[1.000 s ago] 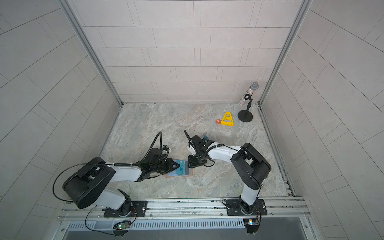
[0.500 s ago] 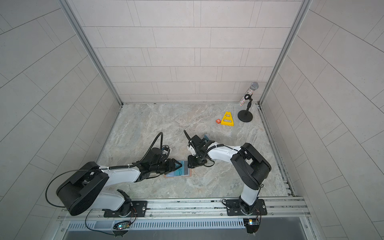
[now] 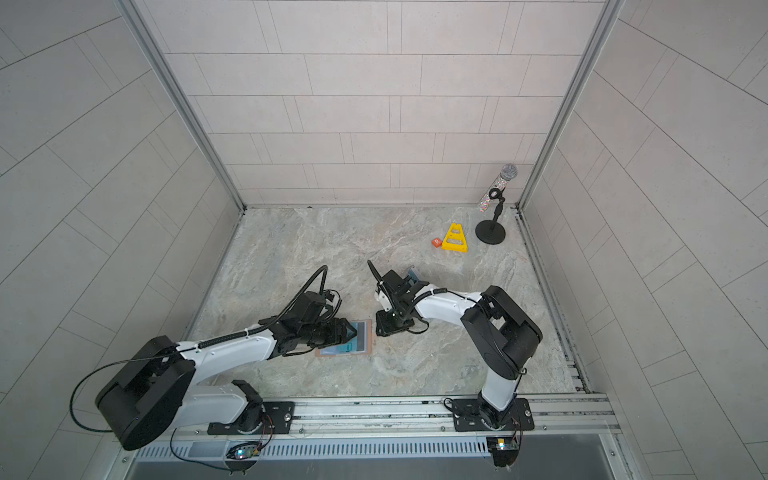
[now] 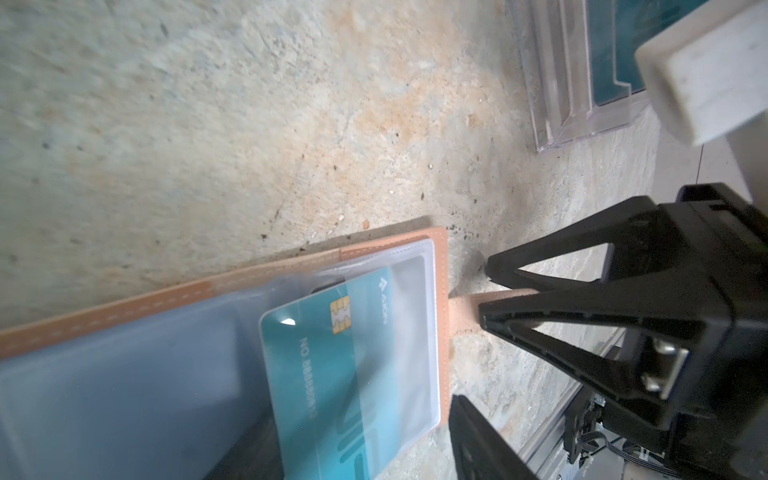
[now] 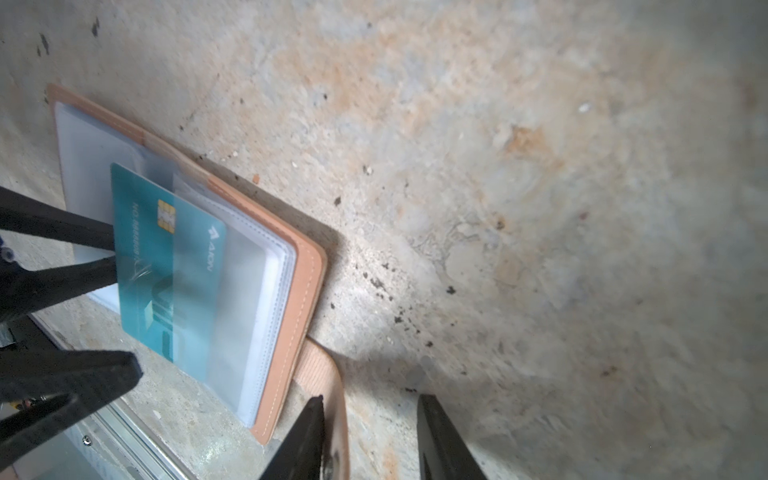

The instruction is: Put the credit cards into the card holder

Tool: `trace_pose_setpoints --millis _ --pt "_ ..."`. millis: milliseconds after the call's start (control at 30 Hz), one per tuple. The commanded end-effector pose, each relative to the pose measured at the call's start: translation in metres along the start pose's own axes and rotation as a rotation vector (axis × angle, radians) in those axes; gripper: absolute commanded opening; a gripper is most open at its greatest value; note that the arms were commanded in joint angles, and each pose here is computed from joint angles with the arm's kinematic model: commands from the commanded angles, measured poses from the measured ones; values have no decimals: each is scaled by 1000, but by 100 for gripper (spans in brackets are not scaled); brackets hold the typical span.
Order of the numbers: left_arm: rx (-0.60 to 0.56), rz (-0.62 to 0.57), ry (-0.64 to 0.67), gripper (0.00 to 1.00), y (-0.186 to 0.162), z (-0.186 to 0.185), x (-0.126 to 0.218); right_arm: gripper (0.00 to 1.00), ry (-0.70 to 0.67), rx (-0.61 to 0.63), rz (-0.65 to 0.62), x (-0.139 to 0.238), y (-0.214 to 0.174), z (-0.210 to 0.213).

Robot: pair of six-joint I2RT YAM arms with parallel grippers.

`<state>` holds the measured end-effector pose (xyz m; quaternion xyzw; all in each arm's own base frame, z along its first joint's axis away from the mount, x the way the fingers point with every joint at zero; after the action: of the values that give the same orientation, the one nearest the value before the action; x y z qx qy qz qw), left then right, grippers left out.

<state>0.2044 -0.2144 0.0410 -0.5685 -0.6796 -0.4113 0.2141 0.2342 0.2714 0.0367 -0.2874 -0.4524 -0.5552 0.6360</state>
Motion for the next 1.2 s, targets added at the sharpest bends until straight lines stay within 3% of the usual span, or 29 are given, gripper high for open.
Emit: trace_pose_setpoints --millis 0,200,433,800,1167 --pt "8 57 80 66 -14 17 -1 38 17 -1 21 -1 -4 3" --pt "10 65 83 66 -16 19 -2 37 77 -19 7 -5 0 14" --pt "9 61 84 66 -15 18 -1 1 38 -24 18 -6 -5 7" --pt "-39 52 124 75 -12 21 8 0 -64 -5 -3 6 -5 -7" --pt "-54 30 245 74 -10 38 20 0 -64 -5 -1 5 -5 -7"
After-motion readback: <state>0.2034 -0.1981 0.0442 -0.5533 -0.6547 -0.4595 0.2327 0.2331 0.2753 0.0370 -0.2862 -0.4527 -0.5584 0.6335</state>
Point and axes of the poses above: each gripper's point midway between its finger pads, its own x axis back along the fingers, its own z axis along the line the jaws close on, y = z × x, the point moved 1 cm from there along x, back along the fingers, and after that the axes turned 6 degrees about -x, right-handed, at the moved point
